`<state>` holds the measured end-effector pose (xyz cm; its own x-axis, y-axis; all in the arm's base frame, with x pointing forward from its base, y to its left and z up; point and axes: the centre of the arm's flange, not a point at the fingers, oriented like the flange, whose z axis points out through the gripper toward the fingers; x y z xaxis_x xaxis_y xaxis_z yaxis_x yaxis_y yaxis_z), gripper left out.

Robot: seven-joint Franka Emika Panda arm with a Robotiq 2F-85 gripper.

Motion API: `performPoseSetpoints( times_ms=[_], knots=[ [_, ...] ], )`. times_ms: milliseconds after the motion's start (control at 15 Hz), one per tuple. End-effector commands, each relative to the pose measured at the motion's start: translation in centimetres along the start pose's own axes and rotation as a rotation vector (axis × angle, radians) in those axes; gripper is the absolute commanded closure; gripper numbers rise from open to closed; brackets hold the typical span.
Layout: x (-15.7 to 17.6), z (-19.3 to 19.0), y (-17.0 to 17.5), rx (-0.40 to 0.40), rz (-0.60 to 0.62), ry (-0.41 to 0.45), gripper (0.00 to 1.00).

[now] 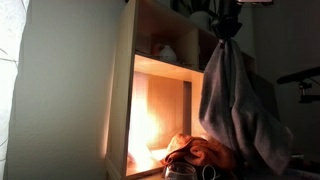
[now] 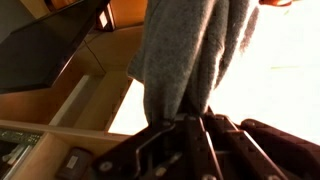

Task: Put the towel on the table

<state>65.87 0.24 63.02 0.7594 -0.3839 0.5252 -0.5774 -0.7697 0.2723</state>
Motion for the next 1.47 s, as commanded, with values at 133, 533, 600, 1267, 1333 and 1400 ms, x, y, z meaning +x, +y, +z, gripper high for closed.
performPoseSetpoints(
  times_ms=[133, 533, 600, 1267, 1333, 1400],
  knots=[
    [-1.7, 3.2, 0.7, 0.026, -0.144, -0.107, 0.94],
    [-1.1, 9.4, 0.3, -0.074, -0.216, -0.217, 0.94],
    [-1.0, 10.4, 0.2, -0.097, -0.212, -0.225, 0.94],
    [-1.9, 14.2, -0.7, -0.108, -0.212, -0.250, 0.93],
    [-1.8, 14.1, -0.6, -0.107, -0.216, -0.249, 0.93],
    [-1.8, 14.0, -0.6, -0.107, -0.216, -0.249, 0.93]
  ],
)
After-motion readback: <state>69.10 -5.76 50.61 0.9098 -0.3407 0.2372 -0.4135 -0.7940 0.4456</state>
